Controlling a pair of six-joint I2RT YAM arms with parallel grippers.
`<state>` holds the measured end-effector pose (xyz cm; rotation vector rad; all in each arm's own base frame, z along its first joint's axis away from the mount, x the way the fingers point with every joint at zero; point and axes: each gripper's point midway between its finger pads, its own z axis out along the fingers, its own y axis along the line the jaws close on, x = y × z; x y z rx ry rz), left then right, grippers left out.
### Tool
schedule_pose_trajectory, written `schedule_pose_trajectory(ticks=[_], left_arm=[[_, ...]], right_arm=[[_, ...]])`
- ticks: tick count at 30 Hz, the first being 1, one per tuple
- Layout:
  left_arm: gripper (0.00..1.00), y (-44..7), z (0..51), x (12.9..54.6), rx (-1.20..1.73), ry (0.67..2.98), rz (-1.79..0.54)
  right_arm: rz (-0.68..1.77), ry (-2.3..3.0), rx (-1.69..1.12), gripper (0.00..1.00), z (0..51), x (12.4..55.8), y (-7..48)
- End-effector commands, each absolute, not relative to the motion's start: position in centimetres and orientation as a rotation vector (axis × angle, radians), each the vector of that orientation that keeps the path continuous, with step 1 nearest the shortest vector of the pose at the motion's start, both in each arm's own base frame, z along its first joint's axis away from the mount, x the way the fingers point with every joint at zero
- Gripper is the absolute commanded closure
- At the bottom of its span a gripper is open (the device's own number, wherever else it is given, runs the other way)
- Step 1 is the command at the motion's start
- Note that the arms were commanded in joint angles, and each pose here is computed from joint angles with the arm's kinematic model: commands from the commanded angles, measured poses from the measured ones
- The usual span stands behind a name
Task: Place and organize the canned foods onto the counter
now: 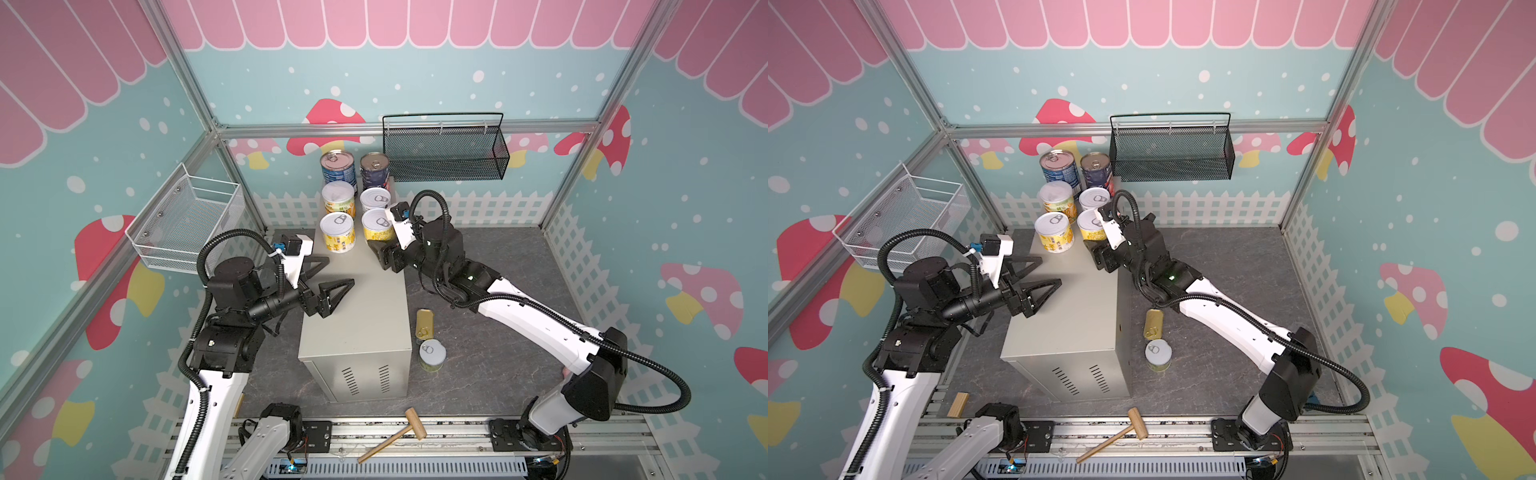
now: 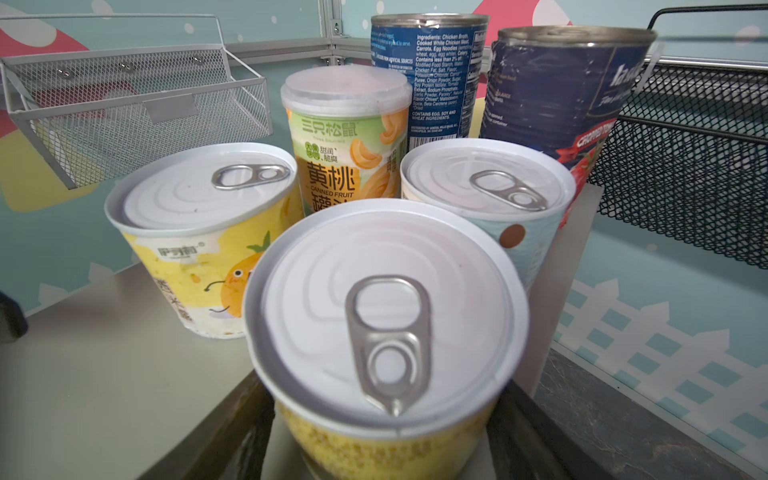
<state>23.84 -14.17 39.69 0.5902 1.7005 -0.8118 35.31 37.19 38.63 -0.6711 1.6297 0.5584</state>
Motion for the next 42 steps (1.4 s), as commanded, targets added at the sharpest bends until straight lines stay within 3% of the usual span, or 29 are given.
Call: schedule_pose_trajectory(ticks=[1,10,17,25,33,42], left_arm=[[0.01,-14.2,39.6,23.9,0.607,1.685,-0.795],[0.01,-14.1,39.7,24.0,0.605,1.684,-0.796],[0.01,-14.1,39.8,23.9,0.606,1.681,-0.801],[0.01,-14.1,39.8,24.0,0.604,1.681,-0.801],[0.01,-14.2,39.8,23.9,0.603,1.681,-0.804],[0.01,-14.0,39.6,24.1,0.592,1.685,-0.791]], right_arm=[[0.553,1.634,-0.701,0.21,38.1,34.9,36.9],[0.551,1.636,-0.695,0.2,38.1,34.8,36.8],[0.533,1.62,-0.665,0.06,39.4,34.6,35.7],[0.488,1.624,-0.585,0.0,41.0,34.3,32.1],[0.455,1.603,-0.506,0.0,42.7,35.6,27.2],[0.457,1.613,-0.534,0.0,42.3,38.2,27.7]])
